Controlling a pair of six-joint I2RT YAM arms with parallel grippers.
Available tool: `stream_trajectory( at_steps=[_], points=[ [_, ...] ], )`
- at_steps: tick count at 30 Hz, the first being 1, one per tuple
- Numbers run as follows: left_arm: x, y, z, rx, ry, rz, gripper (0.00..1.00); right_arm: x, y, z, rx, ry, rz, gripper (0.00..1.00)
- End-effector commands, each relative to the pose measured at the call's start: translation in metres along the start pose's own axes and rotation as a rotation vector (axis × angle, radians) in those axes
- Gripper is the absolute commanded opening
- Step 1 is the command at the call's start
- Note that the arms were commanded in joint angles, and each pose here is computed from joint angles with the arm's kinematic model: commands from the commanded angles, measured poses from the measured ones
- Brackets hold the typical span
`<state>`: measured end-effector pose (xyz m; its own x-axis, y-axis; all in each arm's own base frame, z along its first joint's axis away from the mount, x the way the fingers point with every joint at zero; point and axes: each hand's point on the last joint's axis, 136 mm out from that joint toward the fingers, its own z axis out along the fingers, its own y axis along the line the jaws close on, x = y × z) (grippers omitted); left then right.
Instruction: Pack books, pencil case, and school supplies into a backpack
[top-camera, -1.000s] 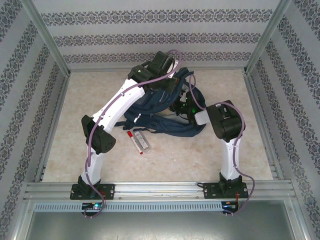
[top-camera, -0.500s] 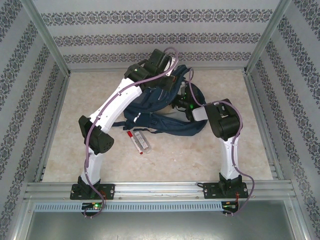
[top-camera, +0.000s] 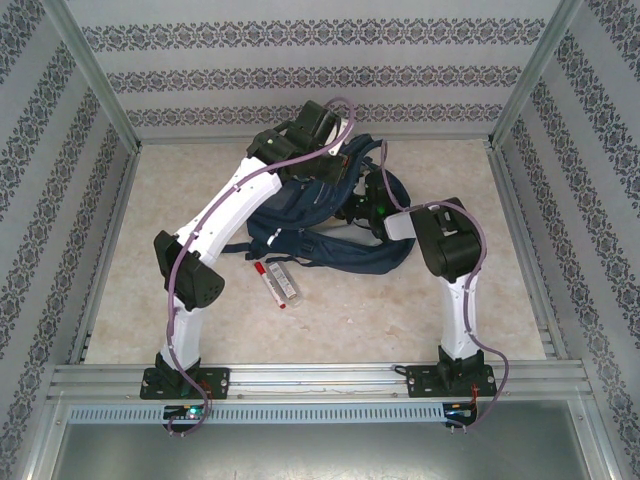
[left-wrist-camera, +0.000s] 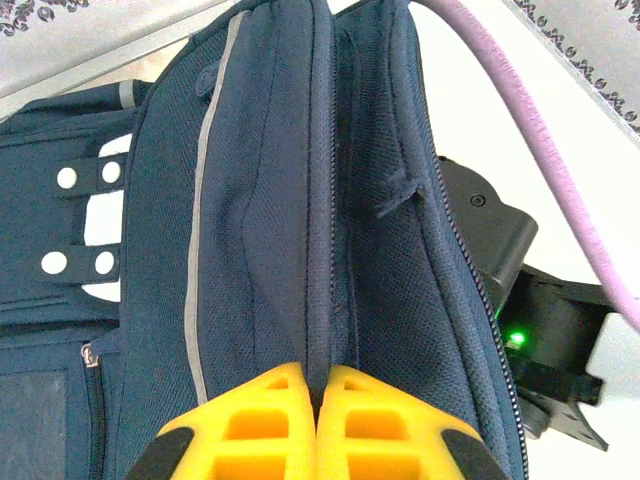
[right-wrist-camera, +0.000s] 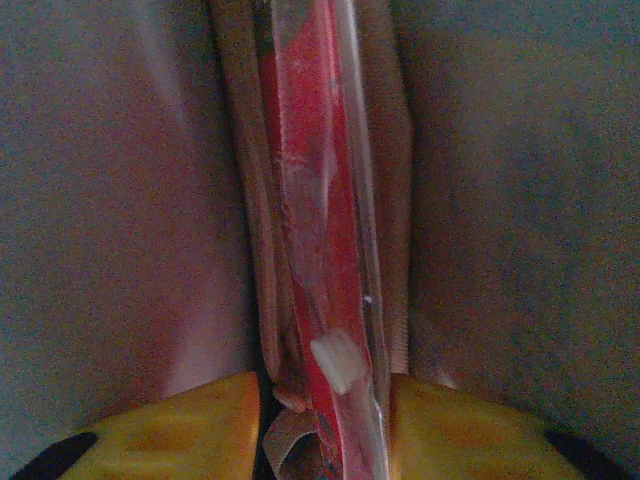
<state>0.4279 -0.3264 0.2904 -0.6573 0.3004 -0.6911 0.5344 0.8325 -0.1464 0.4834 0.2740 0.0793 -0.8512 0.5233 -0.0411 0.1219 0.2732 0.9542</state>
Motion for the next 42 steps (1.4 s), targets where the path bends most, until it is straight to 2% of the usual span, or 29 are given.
stream_trajectory(
  at_steps=[1,5,9,15,17,18,22,24,28,30,32,34,35,36,37,38,41,42],
  points=[
    [-0.041,-0.004,-0.042,0.037,-0.178,0.014,0.00,-0.007,-0.015,-0.023,0.122,-0.066,0.044,0.41],
    [-0.035,0.001,-0.040,0.034,-0.176,0.005,0.00,-0.003,-0.013,-0.047,0.202,-0.122,0.086,0.46],
    [-0.031,0.007,-0.036,0.036,-0.177,-0.015,0.00,0.002,-0.002,-0.062,0.211,-0.146,0.092,0.48],
    [-0.012,0.015,-0.023,0.039,-0.143,-0.019,0.00,0.011,0.014,-0.099,0.234,-0.200,0.033,0.49],
    [-0.003,0.006,-0.016,0.097,-0.122,0.005,0.00,0.014,0.014,-0.120,0.265,-0.222,-0.009,0.49],
    [0.004,-0.003,-0.011,0.157,-0.106,0.020,0.04,0.014,0.012,-0.133,0.289,-0.240,-0.028,0.50],
    [0.033,-0.031,0.002,0.342,-0.026,0.036,0.36,0.018,-0.014,-0.194,0.435,-0.294,-0.080,0.50],
    [0.042,-0.030,0.003,0.343,-0.003,0.047,0.58,0.024,-0.024,-0.229,0.547,-0.319,-0.154,0.51],
    [0.056,-0.011,-0.005,0.241,0.036,0.067,0.73,0.035,-0.025,-0.279,0.649,-0.353,-0.256,0.52],
    [0.076,-0.007,-0.012,0.233,0.089,0.151,0.80,0.042,-0.015,-0.288,0.650,-0.333,-0.332,0.52],
    [0.098,0.001,-0.016,0.205,0.139,0.240,0.81,0.050,0.000,-0.284,0.597,-0.273,-0.401,0.52],
    [0.124,-0.015,-0.027,0.363,0.169,0.416,0.80,0.059,0.015,-0.271,0.528,-0.189,-0.447,0.52],
    [0.142,-0.026,-0.037,0.469,0.181,0.570,0.81,0.065,0.022,-0.264,0.505,-0.139,-0.469,0.51],
    [0.155,-0.018,-0.036,0.460,0.211,0.652,0.79,0.071,0.026,-0.256,0.497,-0.094,-0.495,0.51],
    [0.156,-0.001,-0.029,0.388,0.232,0.670,0.77,0.075,0.030,-0.249,0.501,-0.052,-0.525,0.51],
    [0.157,0.011,-0.027,0.379,0.242,0.678,0.77,0.079,0.034,-0.244,0.505,-0.020,-0.556,0.51],
    [0.170,0.039,-0.032,0.460,0.274,0.754,0.77,0.087,0.042,-0.230,0.510,0.052,-0.610,0.51],
    [0.173,0.049,-0.029,0.448,0.283,0.777,0.78,0.086,0.044,-0.228,0.508,0.056,-0.611,0.52]
  ],
)
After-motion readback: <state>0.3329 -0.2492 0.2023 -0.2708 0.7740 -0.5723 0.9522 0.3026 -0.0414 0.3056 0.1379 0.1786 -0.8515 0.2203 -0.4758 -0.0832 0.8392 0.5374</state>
